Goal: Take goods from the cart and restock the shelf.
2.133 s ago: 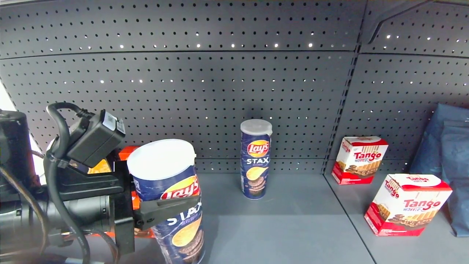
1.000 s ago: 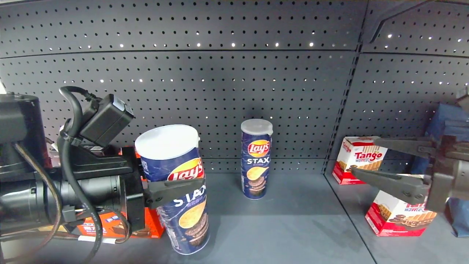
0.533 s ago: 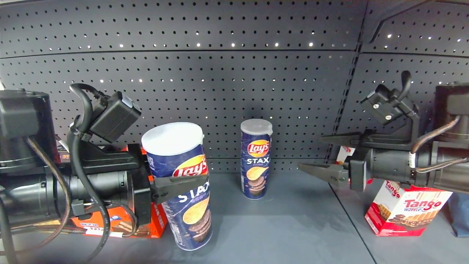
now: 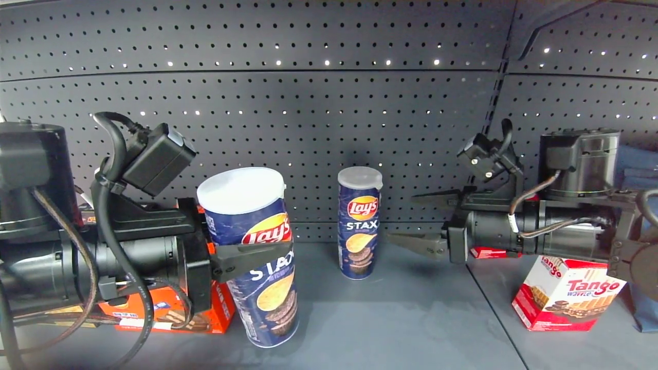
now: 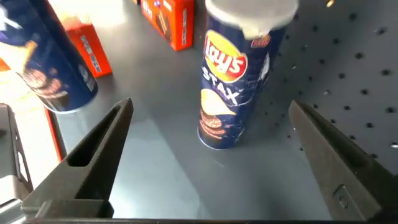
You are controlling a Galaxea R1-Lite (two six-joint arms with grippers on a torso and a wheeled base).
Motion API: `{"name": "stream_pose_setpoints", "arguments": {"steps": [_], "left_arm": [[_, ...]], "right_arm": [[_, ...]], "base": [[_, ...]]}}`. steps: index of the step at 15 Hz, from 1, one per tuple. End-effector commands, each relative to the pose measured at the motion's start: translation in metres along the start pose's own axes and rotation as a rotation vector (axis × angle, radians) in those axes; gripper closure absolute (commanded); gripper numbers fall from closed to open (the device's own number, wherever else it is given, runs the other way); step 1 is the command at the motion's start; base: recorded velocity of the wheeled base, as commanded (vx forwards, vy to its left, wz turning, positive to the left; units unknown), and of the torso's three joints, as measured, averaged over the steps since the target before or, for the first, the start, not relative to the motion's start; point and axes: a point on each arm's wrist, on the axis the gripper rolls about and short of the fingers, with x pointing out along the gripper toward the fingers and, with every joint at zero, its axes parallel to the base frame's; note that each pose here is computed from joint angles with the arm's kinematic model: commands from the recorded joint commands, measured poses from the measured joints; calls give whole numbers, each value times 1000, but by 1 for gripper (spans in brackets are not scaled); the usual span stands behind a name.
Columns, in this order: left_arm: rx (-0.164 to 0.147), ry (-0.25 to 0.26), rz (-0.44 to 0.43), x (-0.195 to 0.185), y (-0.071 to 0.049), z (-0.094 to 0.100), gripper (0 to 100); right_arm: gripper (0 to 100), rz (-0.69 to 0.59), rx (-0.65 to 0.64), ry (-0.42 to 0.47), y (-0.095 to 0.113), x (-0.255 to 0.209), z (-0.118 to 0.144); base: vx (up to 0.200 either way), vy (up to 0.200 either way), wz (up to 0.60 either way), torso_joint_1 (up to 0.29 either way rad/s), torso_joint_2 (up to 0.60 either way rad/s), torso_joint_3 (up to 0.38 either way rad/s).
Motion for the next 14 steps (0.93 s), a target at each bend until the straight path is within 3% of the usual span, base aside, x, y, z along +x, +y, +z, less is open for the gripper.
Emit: {"name": "stream_pose_setpoints", "arguments": {"steps": [1,9,14], "left_arm": [[1,-2,1,-1,0,1,100],[4,-8,1,0,0,2,100],[4,-8,1,0,0,2,100]], "right_arm": [[0,46,4,-6,-6,11,-7],[0,103,-5,-48,-28,34,-11],[0,186,8,-36,-35,58,-29]], "base": [[0,0,0,0,0,0],[0,0,0,0,0,0],[0,0,0,0,0,0]]}}
